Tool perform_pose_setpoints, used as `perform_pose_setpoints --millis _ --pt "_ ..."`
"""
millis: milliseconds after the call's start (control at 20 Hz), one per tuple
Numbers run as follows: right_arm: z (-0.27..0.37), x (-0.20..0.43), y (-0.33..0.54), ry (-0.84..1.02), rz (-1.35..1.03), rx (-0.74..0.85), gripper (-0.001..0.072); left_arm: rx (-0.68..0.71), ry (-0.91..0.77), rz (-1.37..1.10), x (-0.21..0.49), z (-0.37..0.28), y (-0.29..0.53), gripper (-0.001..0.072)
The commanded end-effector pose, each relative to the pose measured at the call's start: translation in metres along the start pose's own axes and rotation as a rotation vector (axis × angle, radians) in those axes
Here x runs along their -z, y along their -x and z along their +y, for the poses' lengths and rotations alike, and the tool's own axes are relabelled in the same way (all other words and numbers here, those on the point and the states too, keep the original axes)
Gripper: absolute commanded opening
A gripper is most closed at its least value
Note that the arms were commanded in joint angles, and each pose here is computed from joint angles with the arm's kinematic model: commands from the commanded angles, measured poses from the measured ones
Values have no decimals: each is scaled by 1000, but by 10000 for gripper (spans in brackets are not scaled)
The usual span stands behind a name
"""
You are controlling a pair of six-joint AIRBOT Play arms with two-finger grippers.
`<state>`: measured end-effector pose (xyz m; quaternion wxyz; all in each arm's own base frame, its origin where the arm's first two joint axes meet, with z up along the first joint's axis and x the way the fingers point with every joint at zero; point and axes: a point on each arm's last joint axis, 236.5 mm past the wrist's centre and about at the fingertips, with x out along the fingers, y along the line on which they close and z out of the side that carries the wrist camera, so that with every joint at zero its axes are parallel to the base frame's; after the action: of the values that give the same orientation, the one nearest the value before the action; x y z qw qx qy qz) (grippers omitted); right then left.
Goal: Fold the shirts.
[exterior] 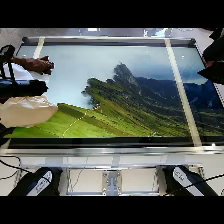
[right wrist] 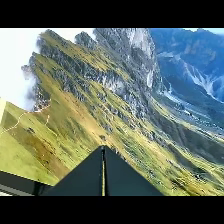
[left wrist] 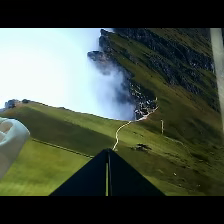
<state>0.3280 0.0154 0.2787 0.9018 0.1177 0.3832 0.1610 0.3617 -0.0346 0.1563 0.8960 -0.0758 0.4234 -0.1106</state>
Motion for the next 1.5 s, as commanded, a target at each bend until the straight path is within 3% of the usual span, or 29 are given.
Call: perform_pose_setpoints --millis 0,950,1000,1050,1100,1150,1200,1300,1450 --pt "0 0 0 -1 1 -1 15 -1 0 2 1 0 -1 12" --pt "-1 -5 0 0 -21 6 15 -32 -17 -10 -2 8 0 34" --pt "-4 -14 0 0 -60 16 15 -131 -64 -38 -10 31 2 123" --pt "-7 -24 0 -1 -100 28 51 -279 -120 -66 -19 64 10 304" --pt "-9 -29 0 -2 -118 34 186 -433 -145 -91 -28 98 23 474" --pt "-10 -30 0 -4 -121 35 337 -602 -138 -121 -36 134 43 506" --pt "-12 -30 -2 -7 -117 35 409 -737 -97 -143 -39 165 63 507" --pt "-16 -30 -7 -15 -108 33 408 -864 113 -164 -26 214 79 505" --pt "-25 -38 -15 -32 -126 37 408 -829 359 -28 24 258 47 506"
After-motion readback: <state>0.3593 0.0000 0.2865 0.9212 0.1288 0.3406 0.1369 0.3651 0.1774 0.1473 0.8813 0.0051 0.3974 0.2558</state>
